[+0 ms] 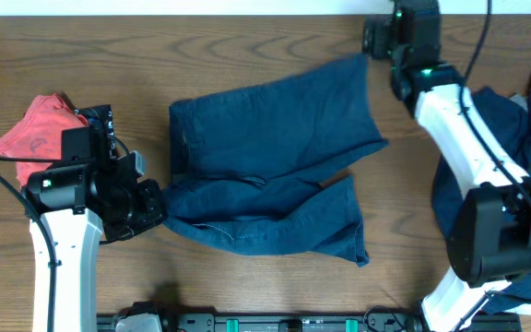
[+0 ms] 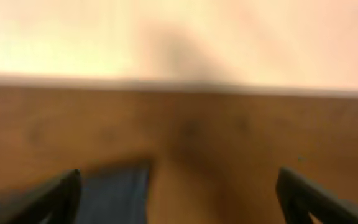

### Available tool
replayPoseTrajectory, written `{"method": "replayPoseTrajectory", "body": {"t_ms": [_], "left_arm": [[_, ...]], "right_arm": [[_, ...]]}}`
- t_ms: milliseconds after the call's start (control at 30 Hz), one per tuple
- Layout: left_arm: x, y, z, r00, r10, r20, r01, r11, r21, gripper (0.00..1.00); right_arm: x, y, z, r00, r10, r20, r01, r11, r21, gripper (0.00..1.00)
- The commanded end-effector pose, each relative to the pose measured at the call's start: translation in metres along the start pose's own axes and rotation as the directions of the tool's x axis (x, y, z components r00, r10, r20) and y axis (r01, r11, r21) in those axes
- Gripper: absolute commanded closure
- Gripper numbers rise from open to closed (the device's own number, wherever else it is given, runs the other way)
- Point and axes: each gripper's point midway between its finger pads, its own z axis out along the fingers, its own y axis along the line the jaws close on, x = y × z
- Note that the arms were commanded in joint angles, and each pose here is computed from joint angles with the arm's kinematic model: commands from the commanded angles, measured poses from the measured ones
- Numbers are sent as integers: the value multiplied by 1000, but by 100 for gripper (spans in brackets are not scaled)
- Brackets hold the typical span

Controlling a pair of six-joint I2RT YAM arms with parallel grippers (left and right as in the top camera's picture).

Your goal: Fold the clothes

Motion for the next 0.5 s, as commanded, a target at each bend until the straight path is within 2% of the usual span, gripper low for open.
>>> {"method": "replayPoseTrajectory", "body": {"t_ms": [0,133,267,333,467], "left_arm": [[-2,1,1,1000,-12,6,12,1000,0,94],[-5,0,1,1000,-8,17,8,1000,2,94],[-9,-1,1,1000,-3,30,3,1000,5,94],[-10,-1,1,999,-1,36,1,1000,6,94],[-11,-1,1,999,0,40,-1,1000,7,94]], "right_arm": [[44,31,-10,984,-18,-176,-6,991,-135,1],[103,22,-38,896,67,-438,-105,992,-63,1],[150,12,-74,732,238,-638,-251,965,72,1],[167,24,-93,632,248,-734,-326,945,38,1],[180,62,-134,462,162,-872,-495,863,-101,1]]}}
